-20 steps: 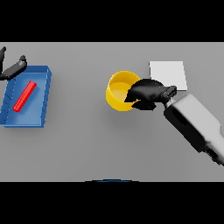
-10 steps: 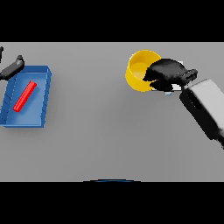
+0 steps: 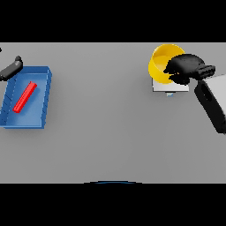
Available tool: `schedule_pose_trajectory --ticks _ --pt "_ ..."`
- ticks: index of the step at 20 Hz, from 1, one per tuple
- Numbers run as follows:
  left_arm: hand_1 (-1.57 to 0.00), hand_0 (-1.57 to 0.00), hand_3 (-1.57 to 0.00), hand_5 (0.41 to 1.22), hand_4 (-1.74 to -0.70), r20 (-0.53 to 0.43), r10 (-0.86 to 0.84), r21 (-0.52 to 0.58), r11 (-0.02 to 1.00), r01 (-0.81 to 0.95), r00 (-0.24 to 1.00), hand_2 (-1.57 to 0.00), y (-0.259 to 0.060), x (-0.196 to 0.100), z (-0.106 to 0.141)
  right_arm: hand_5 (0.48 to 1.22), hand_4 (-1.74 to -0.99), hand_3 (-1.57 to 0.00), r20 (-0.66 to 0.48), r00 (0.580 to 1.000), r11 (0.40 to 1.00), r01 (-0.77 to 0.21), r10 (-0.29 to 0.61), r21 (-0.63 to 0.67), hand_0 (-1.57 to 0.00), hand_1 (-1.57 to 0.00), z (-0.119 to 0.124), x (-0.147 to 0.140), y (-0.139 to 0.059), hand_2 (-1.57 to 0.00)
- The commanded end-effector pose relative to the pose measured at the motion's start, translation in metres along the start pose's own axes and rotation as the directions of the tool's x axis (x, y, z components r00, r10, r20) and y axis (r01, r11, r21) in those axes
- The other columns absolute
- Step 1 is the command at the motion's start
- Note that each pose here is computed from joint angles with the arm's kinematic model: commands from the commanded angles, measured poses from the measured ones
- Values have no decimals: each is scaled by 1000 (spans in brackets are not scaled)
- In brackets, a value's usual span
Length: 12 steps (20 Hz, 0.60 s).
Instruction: Pick up the red beaker and tilt it to pour out 1 green nut into yellow bowl. Pick up the yellow bowl and place it on the metallic measuring scale.
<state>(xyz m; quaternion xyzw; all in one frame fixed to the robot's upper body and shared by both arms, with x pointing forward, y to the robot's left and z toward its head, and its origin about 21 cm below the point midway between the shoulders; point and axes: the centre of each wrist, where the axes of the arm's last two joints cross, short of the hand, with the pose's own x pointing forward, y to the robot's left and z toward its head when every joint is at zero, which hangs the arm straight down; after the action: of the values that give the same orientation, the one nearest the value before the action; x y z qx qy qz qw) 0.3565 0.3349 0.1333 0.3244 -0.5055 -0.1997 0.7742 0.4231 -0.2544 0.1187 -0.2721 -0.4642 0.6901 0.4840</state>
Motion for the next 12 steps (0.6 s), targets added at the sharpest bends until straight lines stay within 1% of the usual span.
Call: schedule_pose_trajectory --ticks 1,3,4,5,6,10,11,12 --pt "1 1 1 765 -822 -2 -1 4 1000 1 1000 1 2 1 1 1221 -1728 -1471 -15 1000 1000 13 -13 2 -1528 -1435 -2 -5 4 -1502" --pt "1 1 1 771 -831 -15 -2 6 1000 2 1000 1 0 0 2 1221 -1729 -1507 -17 1000 1000 21 -21 1 -1526 -1408 -5 -12 8 -1483" --pt "1 1 1 771 -832 -10 -2 5 1000 2 1000 1 1 0 1 1221 -1729 -1520 -35 999 1000 21 -21 6 -1515 -1385 -7 -15 11 -1465" --pt "1 1 1 772 -838 -12 8 -2 1000 -8 1000 1 -3 -1 -1 1221 -1730 -1530 -48 998 1000 30 -30 8 -1510 -1368 -8 -18 12 -1451" --pt "1 1 1 775 -842 -14 5 -1 1000 -5 1000 1 0 -2 0 1221 -1730 -1538 -65 997 999 31 -30 13 -1500 -1344 -11 -18 12 -1429" --pt "1 1 1 785 -845 -33 -7 -1 1000 7 999 1 1 -1 -1 1221 -1730 -1558 -65 998 999 29 -27 30 -1404 -1221 -12 -26 18 -1336" --pt "1 1 1 786 -839 -19 -12 -1 1000 12 1000 1 2 -2 -1 1221 -1730 -1560 -70 997 999 32 -30 26 -1392 -1205 -12 -28 16 -1322" --pt "1 1 1 776 -838 -30 -8 3 1000 8 1000 1 2 3 -2 1221 -1730 -1562 -70 997 999 38 -37 27 -1397 -1205 -13 -28 18 -1316"
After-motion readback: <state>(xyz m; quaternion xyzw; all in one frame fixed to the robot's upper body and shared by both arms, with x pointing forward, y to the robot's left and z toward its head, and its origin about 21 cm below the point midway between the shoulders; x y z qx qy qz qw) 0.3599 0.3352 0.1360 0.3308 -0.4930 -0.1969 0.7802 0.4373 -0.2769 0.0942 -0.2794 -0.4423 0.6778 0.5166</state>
